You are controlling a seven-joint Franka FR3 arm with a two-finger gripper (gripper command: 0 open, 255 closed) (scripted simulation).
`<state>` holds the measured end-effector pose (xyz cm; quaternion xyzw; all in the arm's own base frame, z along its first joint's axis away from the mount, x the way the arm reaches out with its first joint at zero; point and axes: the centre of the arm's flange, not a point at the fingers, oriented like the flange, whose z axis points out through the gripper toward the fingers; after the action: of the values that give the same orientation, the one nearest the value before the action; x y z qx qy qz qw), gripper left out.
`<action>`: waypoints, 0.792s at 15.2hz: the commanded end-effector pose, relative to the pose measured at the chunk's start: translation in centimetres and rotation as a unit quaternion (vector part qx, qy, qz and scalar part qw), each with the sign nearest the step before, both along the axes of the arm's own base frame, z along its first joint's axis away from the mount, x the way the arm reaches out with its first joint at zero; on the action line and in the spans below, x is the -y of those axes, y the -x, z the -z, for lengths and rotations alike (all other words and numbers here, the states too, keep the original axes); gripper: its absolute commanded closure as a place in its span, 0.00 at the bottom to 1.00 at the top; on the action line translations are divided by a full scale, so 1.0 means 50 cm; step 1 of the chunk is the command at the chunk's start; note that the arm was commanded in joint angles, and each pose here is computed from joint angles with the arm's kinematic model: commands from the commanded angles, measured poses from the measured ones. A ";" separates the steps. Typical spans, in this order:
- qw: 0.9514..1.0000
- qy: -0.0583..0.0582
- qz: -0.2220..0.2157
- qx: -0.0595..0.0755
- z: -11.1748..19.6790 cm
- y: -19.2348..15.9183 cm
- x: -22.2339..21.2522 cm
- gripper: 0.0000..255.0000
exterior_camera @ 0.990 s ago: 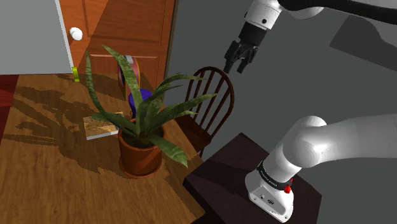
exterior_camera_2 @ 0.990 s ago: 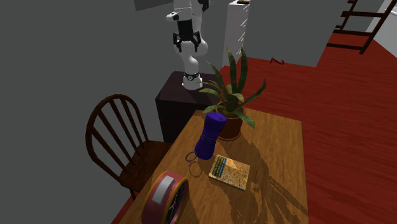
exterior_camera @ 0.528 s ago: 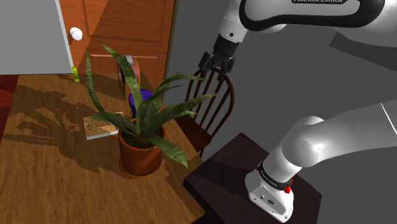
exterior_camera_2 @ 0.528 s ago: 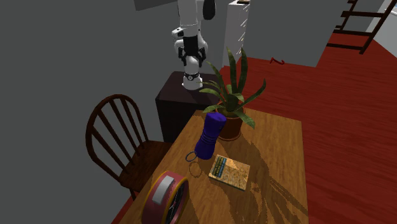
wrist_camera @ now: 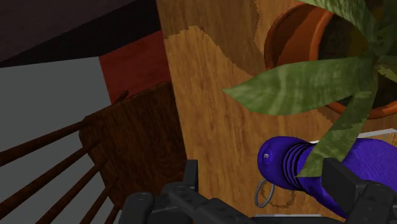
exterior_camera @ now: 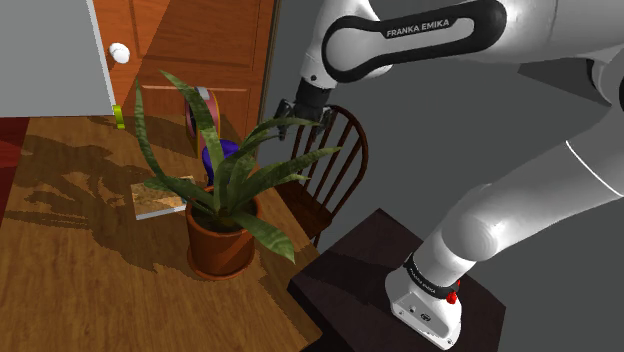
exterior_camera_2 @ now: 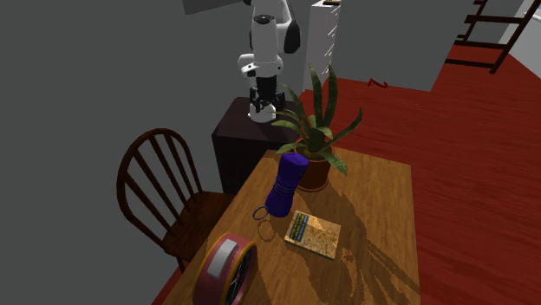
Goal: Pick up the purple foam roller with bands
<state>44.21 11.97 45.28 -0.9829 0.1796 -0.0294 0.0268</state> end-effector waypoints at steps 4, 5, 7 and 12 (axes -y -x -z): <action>0.999 0.006 0.050 0.001 0.090 -0.097 -0.037 0.00; 0.998 0.007 0.060 0.001 0.108 -0.116 -0.043 0.00; 0.997 0.009 0.079 0.001 0.143 -0.154 -0.053 0.00; 0.992 0.016 0.128 0.002 0.231 -0.251 -0.071 0.00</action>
<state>55.96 14.89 34.60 -0.9556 0.2924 -0.0362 0.0093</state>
